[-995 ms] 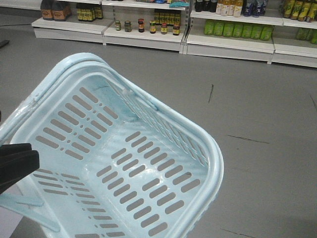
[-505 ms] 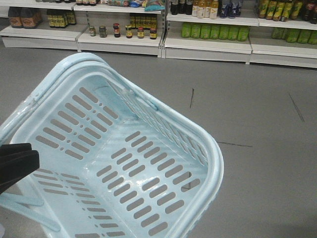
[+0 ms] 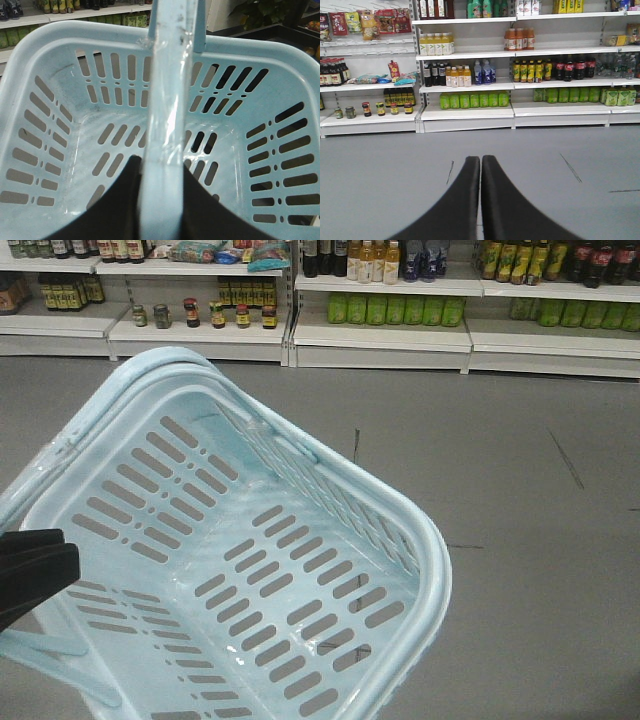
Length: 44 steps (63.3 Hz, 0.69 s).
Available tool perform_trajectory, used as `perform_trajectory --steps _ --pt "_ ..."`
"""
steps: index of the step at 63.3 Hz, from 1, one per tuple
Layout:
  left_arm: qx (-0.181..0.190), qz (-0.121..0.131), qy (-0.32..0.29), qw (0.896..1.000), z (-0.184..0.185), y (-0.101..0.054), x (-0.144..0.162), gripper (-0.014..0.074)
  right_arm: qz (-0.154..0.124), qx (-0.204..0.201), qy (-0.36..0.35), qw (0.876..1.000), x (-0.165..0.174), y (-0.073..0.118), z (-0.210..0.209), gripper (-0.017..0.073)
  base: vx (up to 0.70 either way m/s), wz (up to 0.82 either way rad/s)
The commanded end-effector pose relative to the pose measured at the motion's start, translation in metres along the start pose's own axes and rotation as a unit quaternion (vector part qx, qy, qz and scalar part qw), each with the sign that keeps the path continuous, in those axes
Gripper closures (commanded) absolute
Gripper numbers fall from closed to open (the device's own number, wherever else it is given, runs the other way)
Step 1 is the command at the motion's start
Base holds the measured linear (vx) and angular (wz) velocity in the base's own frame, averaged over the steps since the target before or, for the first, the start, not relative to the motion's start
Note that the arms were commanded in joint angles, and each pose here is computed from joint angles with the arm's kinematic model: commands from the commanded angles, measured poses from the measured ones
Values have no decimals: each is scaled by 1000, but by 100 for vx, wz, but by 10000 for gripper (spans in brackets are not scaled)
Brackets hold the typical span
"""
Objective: Pick three apples into basket with both arms
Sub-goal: 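Drive the base across the aisle carrying the basket in the left gripper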
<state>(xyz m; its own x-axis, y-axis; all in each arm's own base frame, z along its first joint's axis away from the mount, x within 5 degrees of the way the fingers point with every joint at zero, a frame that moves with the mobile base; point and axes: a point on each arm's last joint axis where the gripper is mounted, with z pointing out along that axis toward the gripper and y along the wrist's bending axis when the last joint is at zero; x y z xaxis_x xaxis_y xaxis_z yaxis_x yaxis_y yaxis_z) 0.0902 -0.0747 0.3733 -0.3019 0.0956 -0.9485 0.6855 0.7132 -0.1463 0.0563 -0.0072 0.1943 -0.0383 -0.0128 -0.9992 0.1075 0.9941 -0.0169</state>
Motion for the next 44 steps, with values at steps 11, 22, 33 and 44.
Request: perform_trajectory --steps 11,22,33,44 --pt "-6 -20 -55 998 -5 -1 -15 600 -9 -5 -35 999 -3 1 -1 564 20 -14" --pt "-6 -20 -55 998 -5 -1 -15 600 -9 -5 -35 999 -3 1 -1 564 18 -17" --pt "-6 -20 -55 998 -5 -1 -15 600 -9 -5 -35 999 -3 1 -1 564 17 -23" --pt "-6 -20 -55 998 -5 -1 -15 600 -9 -5 -35 999 -3 1 -1 564 17 -34"
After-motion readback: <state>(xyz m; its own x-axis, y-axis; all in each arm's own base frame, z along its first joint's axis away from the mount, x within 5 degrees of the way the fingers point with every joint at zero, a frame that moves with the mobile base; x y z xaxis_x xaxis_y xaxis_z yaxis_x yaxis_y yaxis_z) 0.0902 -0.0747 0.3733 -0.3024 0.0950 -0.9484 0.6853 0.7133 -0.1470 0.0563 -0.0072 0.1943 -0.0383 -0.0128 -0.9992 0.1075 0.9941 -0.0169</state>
